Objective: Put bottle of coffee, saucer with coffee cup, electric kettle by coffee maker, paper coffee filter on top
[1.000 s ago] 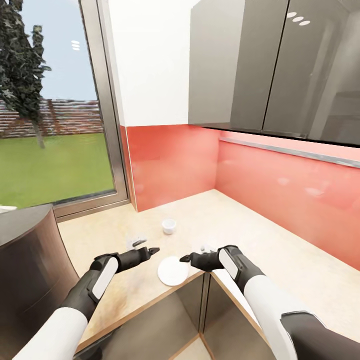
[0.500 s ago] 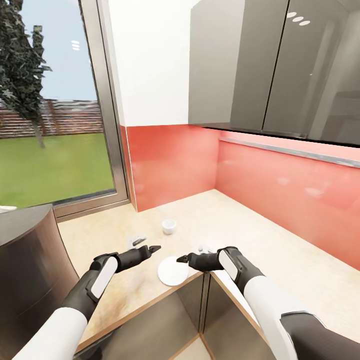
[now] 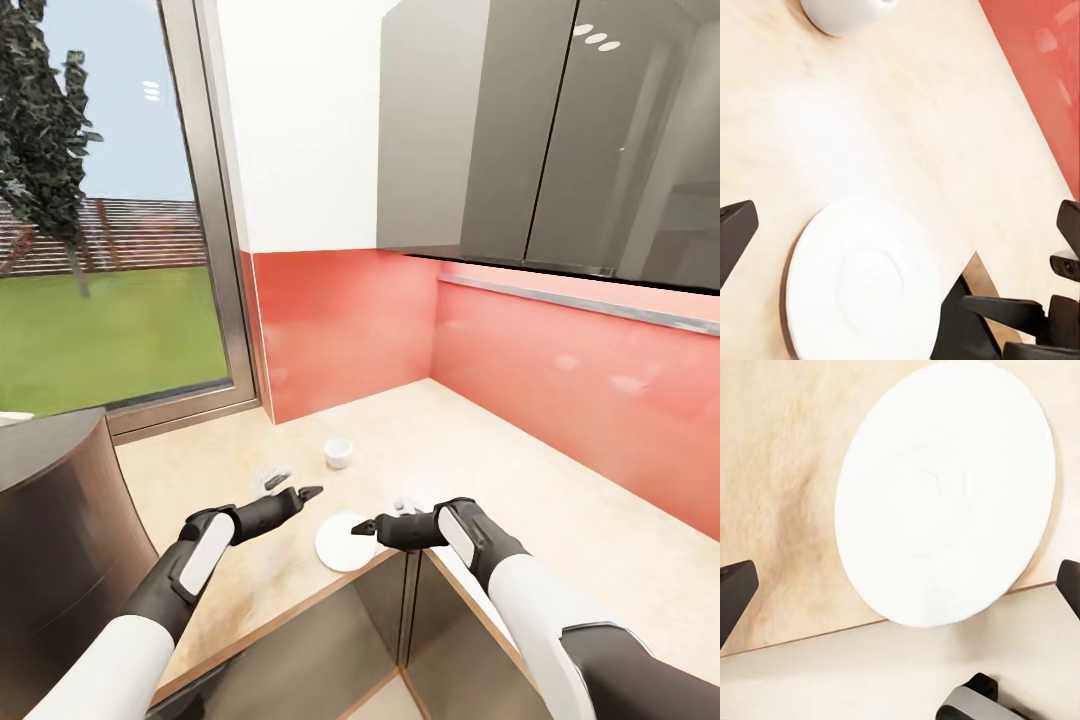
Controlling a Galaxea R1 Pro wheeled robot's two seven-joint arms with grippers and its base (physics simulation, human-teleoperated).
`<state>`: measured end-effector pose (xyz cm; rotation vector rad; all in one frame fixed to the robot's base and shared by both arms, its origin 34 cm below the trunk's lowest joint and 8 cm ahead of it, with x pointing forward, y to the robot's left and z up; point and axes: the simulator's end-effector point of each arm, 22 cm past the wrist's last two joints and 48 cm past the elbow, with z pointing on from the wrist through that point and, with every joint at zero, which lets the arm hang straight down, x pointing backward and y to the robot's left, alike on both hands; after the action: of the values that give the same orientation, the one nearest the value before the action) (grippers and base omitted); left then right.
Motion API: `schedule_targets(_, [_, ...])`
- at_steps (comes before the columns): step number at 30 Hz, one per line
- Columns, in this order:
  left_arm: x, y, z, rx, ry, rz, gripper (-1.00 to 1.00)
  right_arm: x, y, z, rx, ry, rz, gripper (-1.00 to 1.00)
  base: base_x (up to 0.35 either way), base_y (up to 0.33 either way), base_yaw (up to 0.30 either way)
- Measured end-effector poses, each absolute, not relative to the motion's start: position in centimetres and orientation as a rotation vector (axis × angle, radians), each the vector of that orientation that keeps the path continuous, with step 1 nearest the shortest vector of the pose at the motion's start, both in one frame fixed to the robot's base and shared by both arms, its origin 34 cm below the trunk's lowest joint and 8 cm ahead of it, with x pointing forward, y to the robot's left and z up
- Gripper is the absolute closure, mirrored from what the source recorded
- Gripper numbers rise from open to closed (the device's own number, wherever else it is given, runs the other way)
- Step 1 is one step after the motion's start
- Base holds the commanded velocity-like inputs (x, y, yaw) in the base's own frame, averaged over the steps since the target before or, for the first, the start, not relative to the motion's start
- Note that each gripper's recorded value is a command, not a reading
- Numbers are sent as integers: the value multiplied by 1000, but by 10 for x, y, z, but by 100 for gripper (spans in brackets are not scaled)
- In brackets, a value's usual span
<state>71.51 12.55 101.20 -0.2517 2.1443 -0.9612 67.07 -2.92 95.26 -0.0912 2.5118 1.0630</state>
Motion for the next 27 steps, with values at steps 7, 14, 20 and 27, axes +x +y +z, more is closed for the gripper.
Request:
schedule_targets(7, [714, 122, 1016, -280, 2129, -1002, -100, 670, -29, 954, -96, 2507, 1074, -100, 57, 0, 0])
schedule_targets(14, [709, 121, 1008, -295, 2137, -1013, -100, 670, -28, 954, -97, 2507, 1076, -100, 178, 0, 0])
schedule_targets(20, [704, 121, 1001, -303, 2147, -1016, -100, 670, -28, 954, -96, 2507, 1076, -100, 24, 0, 0])
schedule_targets(27, [694, 131, 980, -354, 2108, -978, -100, 670, -28, 953, -96, 2508, 1076, -100, 2, 0, 0])
